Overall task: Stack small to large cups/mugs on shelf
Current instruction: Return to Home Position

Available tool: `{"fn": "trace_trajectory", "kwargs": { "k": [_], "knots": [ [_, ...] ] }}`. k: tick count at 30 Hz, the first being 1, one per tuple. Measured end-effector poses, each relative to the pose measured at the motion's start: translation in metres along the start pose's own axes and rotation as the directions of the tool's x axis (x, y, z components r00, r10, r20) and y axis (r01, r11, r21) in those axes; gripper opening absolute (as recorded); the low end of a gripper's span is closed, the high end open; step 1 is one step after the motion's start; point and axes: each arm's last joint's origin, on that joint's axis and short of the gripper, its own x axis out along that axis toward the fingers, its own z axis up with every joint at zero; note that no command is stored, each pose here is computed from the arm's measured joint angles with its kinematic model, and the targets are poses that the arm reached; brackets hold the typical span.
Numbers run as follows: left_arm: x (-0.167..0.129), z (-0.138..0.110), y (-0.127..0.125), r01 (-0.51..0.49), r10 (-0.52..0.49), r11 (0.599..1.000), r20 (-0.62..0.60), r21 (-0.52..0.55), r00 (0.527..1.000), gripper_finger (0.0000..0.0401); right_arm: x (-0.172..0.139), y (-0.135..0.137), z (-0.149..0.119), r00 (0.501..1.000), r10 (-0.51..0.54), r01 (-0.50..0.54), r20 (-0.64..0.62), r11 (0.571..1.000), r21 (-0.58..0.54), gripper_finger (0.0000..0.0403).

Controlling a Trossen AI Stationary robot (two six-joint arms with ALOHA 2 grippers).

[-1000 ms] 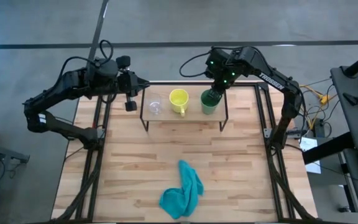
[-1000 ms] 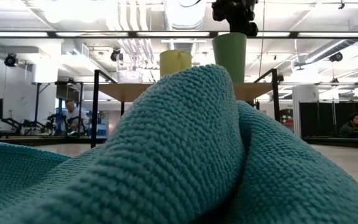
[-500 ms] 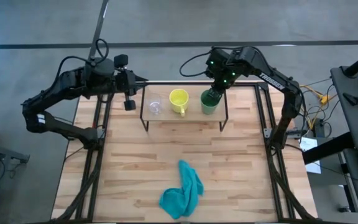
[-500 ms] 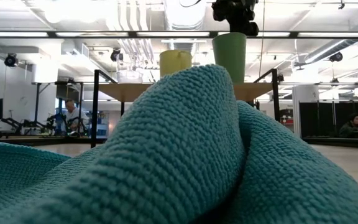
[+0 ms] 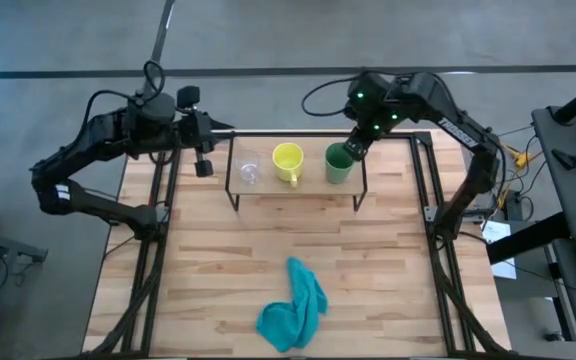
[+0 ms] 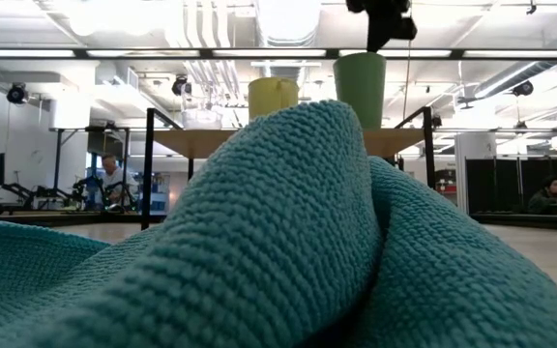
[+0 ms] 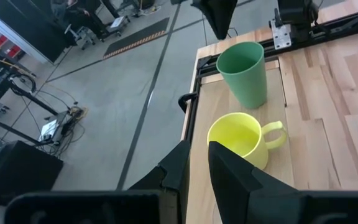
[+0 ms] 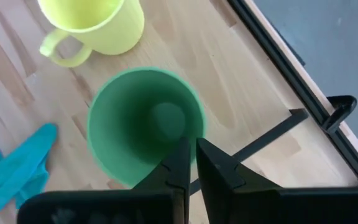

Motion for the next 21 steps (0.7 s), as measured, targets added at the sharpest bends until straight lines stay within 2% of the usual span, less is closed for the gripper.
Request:
{"fn": "trace_trajectory", "kwargs": {
  "k": [10, 13, 15, 18, 21],
  "knots": [
    [-0.013, -0.003, 0.001, -0.007, 0.007, 1.0, 0.015, -0.008, 1.0, 0.0046, -0.039, -0.002, -0.021, 0.993, 0.018, -0.026, 0.117, 0.997, 0.073, 0.0022],
    [-0.015, -0.01, -0.001, 0.013, -0.014, 0.999, -0.029, -0.029, 0.999, 0.0046, -0.046, -0.002, -0.026, 0.991, 0.021, -0.041, 0.135, 0.988, 0.148, 0.0022],
    [-0.018, -0.014, -0.003, 0.027, -0.03, 0.998, -0.067, -0.059, 0.997, 0.0046, -0.051, -0.002, -0.028, 0.988, 0.024, -0.048, 0.152, 0.986, 0.16, 0.0022],
    [-0.025, -0.023, -0.005, 0.031, -0.054, 0.986, -0.137, -0.164, 0.989, 0.0046, -0.057, 0.003, -0.035, 0.986, 0.057, -0.063, 0.156, 0.998, 0.031, 0.0022],
    [-0.034, -0.029, -0.006, 0.008, -0.062, 0.951, -0.164, -0.31, 0.985, 0.0046, -0.066, 0.013, -0.037, 0.964, 0.12, -0.1, 0.236, 0.991, -0.094, 0.0022]
  ]
}}
